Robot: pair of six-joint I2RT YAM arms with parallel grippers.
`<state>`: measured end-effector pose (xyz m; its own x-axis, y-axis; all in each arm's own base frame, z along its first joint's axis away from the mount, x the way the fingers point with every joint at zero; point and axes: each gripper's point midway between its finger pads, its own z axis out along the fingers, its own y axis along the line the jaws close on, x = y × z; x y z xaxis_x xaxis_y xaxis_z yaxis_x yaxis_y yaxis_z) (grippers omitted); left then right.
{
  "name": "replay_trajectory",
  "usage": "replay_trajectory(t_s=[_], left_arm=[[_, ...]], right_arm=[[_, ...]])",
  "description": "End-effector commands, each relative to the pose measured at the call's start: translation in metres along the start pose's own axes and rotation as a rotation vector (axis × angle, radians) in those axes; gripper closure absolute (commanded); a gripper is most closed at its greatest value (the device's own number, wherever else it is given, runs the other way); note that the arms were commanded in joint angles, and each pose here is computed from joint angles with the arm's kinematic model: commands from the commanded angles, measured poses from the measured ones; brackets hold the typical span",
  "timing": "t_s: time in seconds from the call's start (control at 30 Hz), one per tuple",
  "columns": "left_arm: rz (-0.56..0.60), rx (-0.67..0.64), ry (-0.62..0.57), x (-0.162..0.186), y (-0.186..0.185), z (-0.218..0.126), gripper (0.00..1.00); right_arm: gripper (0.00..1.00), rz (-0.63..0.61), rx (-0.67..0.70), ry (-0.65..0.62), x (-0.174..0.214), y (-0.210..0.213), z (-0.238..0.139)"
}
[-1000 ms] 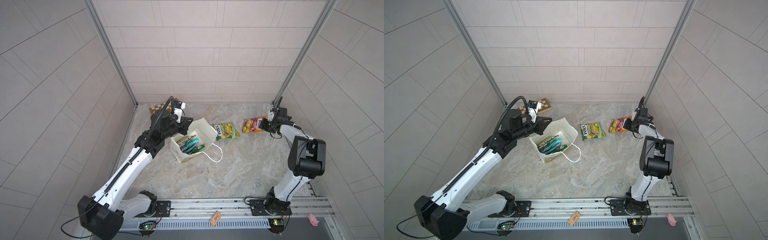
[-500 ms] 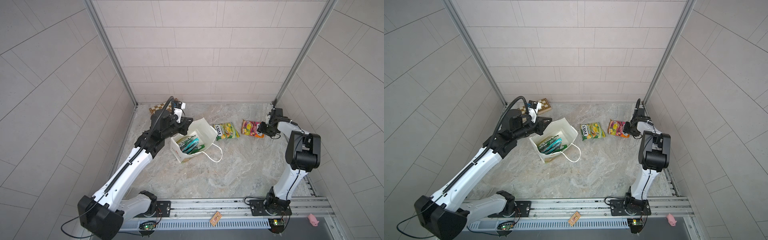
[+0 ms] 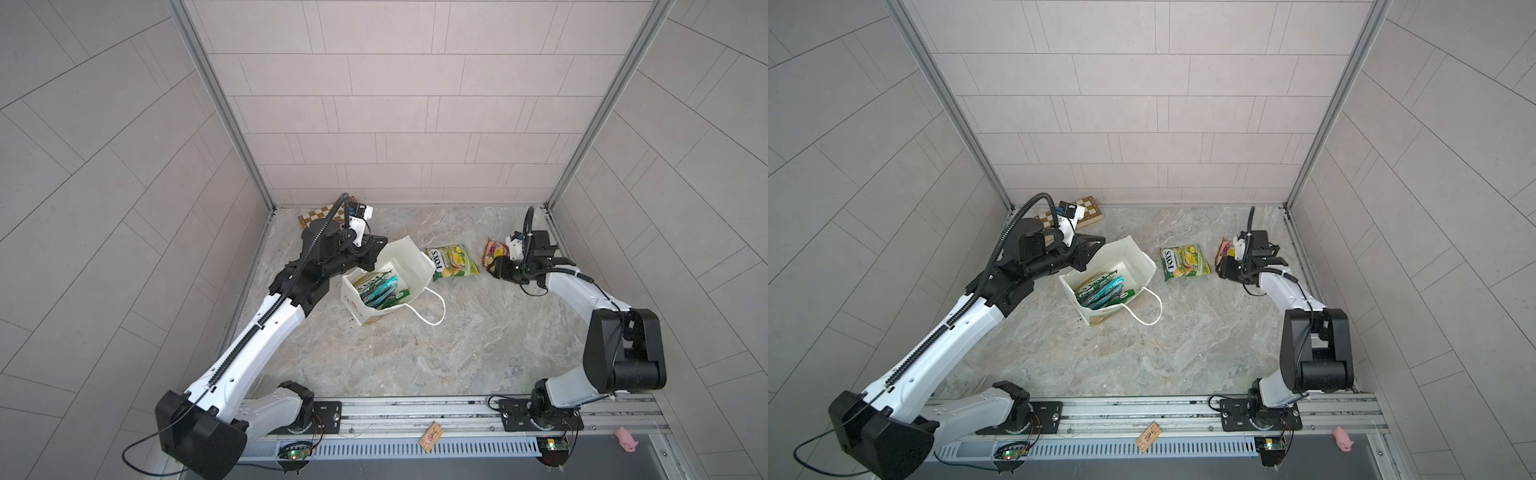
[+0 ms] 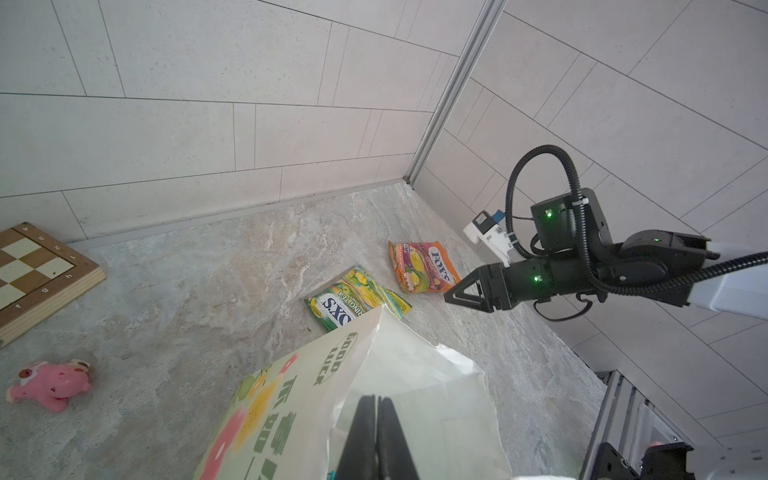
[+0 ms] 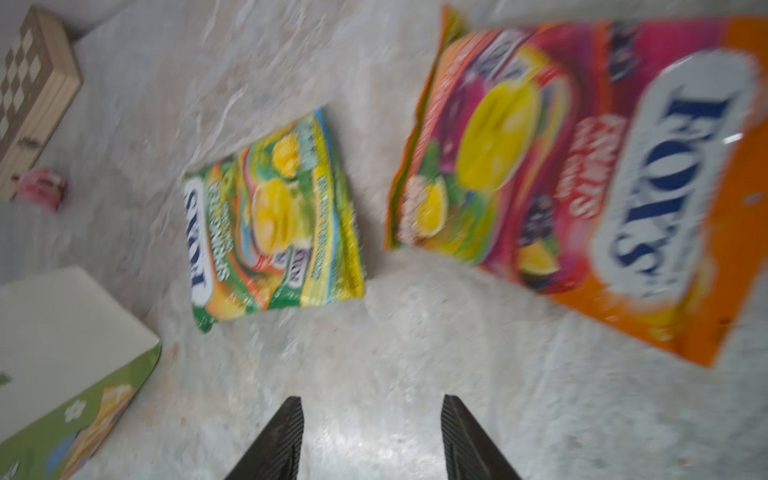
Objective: Take the snacks out of the paper bag
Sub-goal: 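Tip the bag over with the left gripper while the right gripper moves to its base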
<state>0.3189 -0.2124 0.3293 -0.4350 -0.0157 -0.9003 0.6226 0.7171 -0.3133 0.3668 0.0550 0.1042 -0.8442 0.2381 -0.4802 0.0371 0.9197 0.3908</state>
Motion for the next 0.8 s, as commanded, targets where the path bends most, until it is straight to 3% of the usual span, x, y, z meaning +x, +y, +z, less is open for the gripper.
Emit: replay_trajectory(t_s=[0.0, 0.23, 0.33, 0.53, 0.77], left_arm=[[0.066, 0.026, -0.019, -0.017, -0.007, -0.007, 1.0], [0.106, -0.036, 0.078, -0.02, 0.014, 0.003, 1.0], [0.135, -0.054, 0.104, -0.026, 0.022, 0.008, 1.0], [0.215, -0.072, 0.143, -0.041, 0.036, 0.019, 1.0], [0.288, -0.067, 0.146, -0.068, 0.04, 0.032, 1.0]], right_arm=[[0.46, -0.03, -0.106, -0.009, 0.017, 0.04, -0.003], [0.48, -0.062, -0.314, -0.04, 0.062, 0.142, 0.019], [0.49, -0.077, -0.331, -0.048, 0.08, 0.174, 0.035], [0.51, -0.049, -0.399, -0.048, 0.107, 0.226, 0.067], [0.54, 0.0, -0.47, -0.096, 0.112, 0.274, 0.099]])
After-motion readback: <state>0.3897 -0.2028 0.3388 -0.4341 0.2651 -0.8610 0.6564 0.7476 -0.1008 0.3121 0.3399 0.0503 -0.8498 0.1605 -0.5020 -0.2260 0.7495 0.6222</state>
